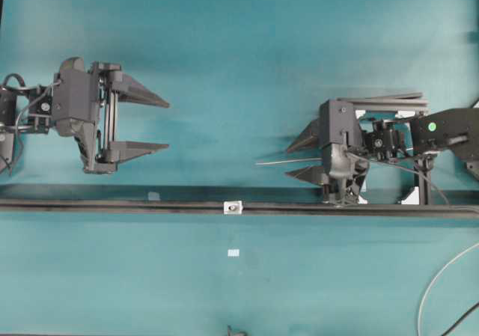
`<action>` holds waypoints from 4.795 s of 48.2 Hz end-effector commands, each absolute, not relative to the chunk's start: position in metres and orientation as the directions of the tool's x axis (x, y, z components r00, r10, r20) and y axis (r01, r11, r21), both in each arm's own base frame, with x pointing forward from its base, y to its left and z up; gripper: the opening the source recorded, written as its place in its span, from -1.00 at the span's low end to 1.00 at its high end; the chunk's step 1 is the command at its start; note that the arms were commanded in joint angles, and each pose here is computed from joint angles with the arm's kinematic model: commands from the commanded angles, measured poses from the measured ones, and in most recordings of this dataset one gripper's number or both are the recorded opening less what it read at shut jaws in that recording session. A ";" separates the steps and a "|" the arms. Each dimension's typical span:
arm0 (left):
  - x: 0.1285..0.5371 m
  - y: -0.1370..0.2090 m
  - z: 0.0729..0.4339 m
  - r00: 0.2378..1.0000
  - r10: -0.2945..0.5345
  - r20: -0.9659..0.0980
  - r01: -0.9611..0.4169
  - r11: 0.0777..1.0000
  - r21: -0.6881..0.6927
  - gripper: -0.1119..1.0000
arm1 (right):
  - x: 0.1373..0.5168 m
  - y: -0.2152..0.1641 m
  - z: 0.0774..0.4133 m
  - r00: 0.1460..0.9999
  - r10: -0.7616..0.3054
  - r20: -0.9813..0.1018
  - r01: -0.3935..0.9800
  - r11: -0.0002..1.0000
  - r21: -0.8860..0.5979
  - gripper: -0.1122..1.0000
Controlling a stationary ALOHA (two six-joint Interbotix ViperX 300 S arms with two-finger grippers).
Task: Insert the wire through the hole in the metal fitting marked with a red label.
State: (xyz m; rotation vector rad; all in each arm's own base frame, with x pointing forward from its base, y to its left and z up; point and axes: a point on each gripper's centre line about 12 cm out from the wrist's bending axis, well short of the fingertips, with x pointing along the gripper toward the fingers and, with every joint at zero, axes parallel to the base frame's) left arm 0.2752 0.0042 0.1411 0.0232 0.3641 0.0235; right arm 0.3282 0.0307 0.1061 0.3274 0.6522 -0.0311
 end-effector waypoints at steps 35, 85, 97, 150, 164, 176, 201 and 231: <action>0.279 0.003 0.148 0.944 0.025 -0.330 -0.018 1.000 0.024 0.75 | 0.331 0.029 0.106 0.802 0.070 -0.593 0.132 0.948 0.290 -0.82; 0.280 0.003 0.150 0.947 0.025 -0.321 -0.018 1.000 0.024 0.75 | 0.328 0.029 0.159 0.868 0.076 -0.492 0.055 0.968 0.246 -0.82; 0.282 0.004 0.159 0.955 0.026 -0.296 -0.021 1.000 0.020 0.75 | 0.318 0.027 0.177 0.867 0.074 -0.493 0.055 0.969 0.242 -0.82; 0.267 -0.042 0.165 0.970 -0.117 -0.212 0.097 0.990 -0.105 0.72 | 0.305 0.072 0.160 0.943 0.030 -0.333 0.087 0.940 0.329 -0.82; 0.262 -0.047 0.162 0.966 -0.137 -0.221 0.105 0.983 -0.151 0.72 | 0.298 0.094 0.159 0.943 -0.037 -0.331 0.149 0.936 0.320 -0.82; 0.261 -0.057 0.162 0.960 -0.171 -0.221 0.139 0.978 -0.153 0.72 | 0.302 0.107 0.156 0.943 -0.016 -0.332 0.128 0.939 0.319 -0.82; 0.261 -0.072 0.165 0.951 -0.226 -0.210 0.194 0.967 -0.163 0.67 | 0.302 0.119 0.144 0.941 -0.010 -0.338 0.119 0.945 0.305 -0.82; 0.273 -0.081 0.140 0.932 -0.235 -0.276 0.194 0.966 -0.169 0.67 | 0.299 0.125 0.128 0.937 -0.016 -0.350 0.130 0.943 0.306 -0.82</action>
